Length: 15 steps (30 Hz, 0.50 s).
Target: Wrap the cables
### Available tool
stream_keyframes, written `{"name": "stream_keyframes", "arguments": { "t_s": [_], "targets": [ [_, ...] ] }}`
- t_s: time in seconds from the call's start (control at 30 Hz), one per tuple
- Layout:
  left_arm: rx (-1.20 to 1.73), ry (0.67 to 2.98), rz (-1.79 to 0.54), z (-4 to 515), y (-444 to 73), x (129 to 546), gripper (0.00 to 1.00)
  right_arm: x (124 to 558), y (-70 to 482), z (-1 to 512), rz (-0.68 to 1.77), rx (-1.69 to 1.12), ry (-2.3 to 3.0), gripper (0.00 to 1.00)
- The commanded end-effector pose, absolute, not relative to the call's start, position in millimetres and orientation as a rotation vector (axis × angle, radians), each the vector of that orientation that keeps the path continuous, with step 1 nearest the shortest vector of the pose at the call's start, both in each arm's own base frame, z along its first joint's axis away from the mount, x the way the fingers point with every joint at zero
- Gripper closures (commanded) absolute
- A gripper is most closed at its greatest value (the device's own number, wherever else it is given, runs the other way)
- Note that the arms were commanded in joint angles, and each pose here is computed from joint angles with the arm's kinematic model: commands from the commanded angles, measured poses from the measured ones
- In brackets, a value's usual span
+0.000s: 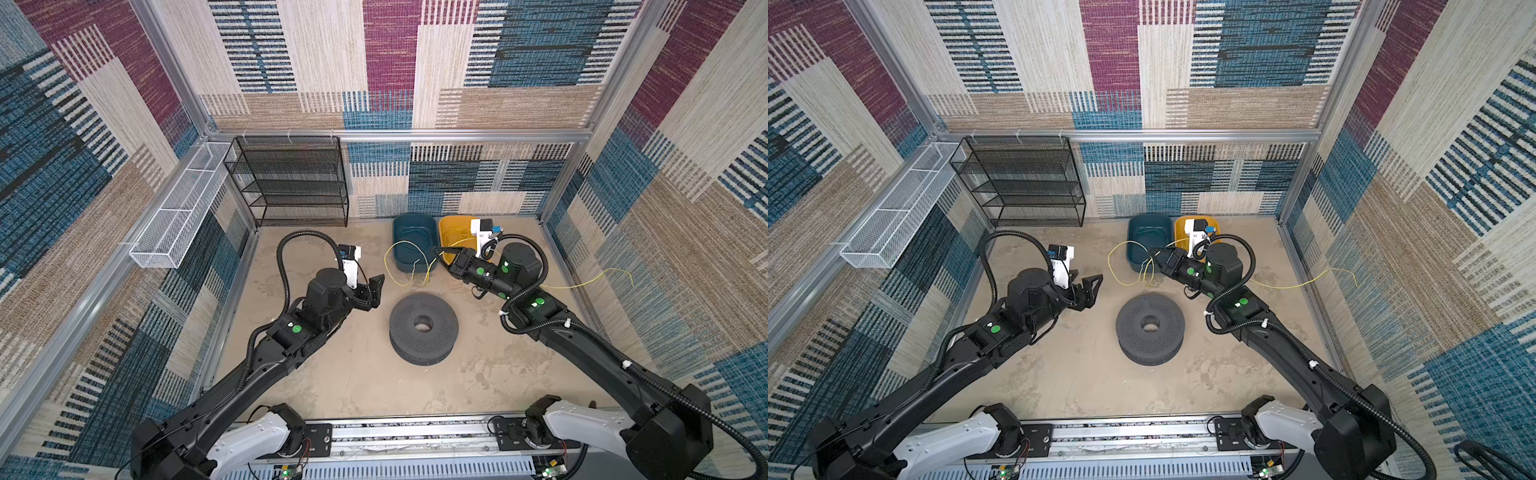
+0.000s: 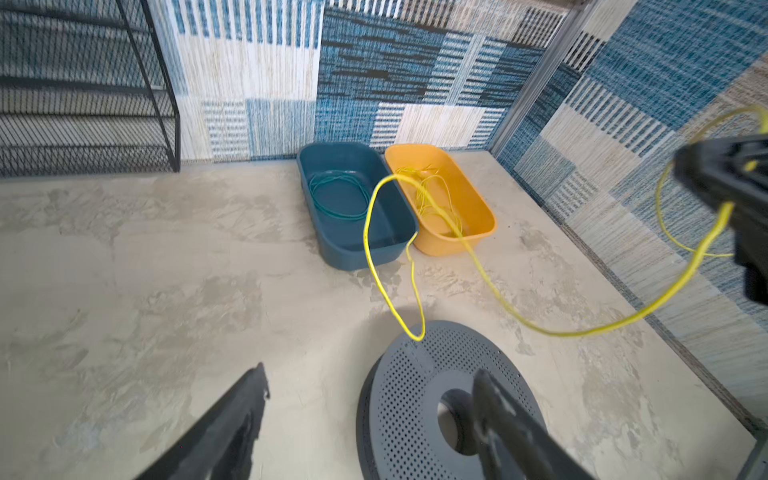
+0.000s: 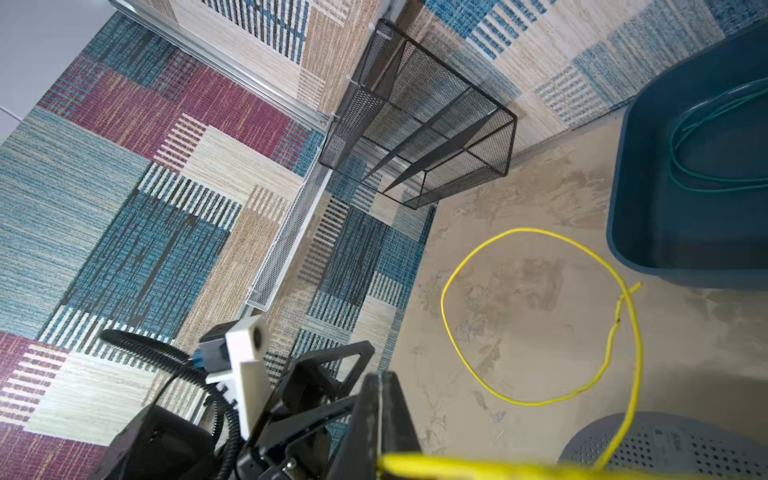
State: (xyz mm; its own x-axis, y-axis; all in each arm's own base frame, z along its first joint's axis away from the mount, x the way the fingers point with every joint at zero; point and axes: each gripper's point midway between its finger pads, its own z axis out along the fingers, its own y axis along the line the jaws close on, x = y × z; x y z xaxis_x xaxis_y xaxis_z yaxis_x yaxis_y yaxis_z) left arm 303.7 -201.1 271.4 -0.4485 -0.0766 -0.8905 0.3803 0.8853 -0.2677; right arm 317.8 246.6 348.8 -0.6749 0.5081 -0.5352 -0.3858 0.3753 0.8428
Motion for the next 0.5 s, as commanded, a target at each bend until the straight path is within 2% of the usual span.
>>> {"name": "stream_keyframes", "arguments": {
  "t_s": [0.0, 0.2, 0.33, 0.47],
  "targets": [
    [0.146, 1.974, -0.664, 266, -205, 311, 0.2, 313, 247, 361, 1.421, 0.073, 1.808, 1.0],
    [0.157, 1.943, -0.813, 270, -224, 325, 0.21, 308, 245, 362, 1.427, 0.068, 1.809, 1.0],
    [0.202, 1.905, -0.915, 279, -244, 330, 0.29, 306, 245, 358, 1.435, 0.071, 1.813, 1.0],
    [0.205, 1.914, -0.908, 273, -250, 342, 0.36, 304, 247, 357, 1.458, 0.067, 1.813, 1.0]
  ]
}}
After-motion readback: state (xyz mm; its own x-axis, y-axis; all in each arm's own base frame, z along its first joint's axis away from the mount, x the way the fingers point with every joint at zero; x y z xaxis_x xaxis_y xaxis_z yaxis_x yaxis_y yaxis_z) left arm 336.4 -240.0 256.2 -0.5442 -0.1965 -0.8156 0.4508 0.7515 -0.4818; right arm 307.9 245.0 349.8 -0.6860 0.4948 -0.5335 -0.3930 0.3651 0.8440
